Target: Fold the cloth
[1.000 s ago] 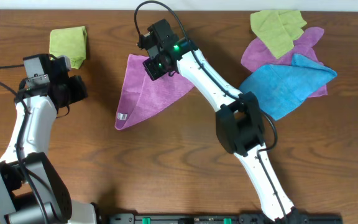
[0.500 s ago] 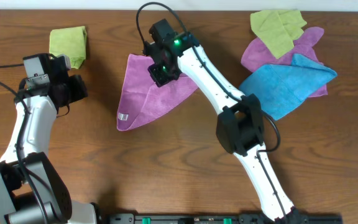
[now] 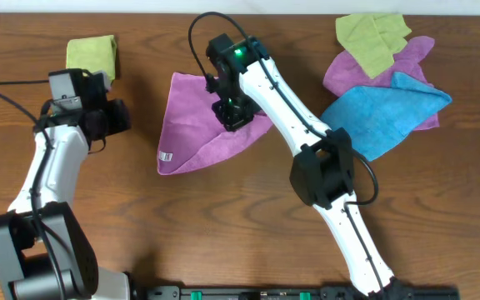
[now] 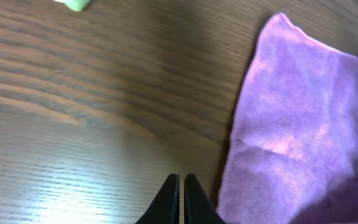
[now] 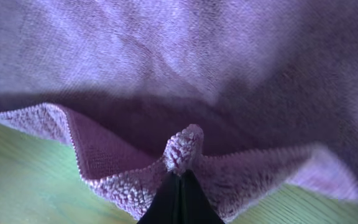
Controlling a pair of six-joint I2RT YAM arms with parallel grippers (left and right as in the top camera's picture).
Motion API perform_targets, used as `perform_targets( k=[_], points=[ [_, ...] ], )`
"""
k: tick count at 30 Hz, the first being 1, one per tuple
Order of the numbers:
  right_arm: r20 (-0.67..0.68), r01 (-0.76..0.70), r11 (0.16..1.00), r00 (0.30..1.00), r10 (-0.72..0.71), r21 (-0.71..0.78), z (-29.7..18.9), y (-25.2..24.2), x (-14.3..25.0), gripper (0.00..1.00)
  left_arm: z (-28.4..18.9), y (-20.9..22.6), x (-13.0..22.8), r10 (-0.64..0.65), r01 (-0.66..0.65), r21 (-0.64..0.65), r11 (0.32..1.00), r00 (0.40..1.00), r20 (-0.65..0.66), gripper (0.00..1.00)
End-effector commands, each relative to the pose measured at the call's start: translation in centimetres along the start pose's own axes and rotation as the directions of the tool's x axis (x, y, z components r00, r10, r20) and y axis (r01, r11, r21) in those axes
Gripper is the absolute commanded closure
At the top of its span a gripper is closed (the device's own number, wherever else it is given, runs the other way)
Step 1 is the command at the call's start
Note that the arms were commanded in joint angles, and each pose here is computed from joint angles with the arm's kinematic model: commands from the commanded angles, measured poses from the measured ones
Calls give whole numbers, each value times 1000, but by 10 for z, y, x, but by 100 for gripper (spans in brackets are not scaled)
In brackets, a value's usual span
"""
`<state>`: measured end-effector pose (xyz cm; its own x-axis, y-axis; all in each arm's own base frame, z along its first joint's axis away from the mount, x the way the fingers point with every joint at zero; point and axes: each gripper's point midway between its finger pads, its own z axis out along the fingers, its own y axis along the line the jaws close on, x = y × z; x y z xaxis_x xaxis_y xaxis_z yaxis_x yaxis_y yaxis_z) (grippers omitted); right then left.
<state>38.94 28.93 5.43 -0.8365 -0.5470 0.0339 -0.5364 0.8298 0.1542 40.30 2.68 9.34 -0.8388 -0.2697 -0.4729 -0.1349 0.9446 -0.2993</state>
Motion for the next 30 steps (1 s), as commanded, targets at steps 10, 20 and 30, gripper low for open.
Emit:
perform_targets(
  k=[10, 20, 30],
  points=[
    [127, 37, 987, 990, -57, 158, -70, 5, 3, 98, 7, -10, 5, 10, -10, 13, 1000, 1000, -16, 94],
    [241, 11, 982, 969, -57, 190, -125, 4, 11, 98, 11, -31, -6, 60, -61, 44, 997, 998, 36, 94],
    [228, 21, 979, 971, -68, 204, -122, -4, 61, 98, 13, -33, -9, 67, -69, 43, 997, 997, 46, 94]
  ],
)
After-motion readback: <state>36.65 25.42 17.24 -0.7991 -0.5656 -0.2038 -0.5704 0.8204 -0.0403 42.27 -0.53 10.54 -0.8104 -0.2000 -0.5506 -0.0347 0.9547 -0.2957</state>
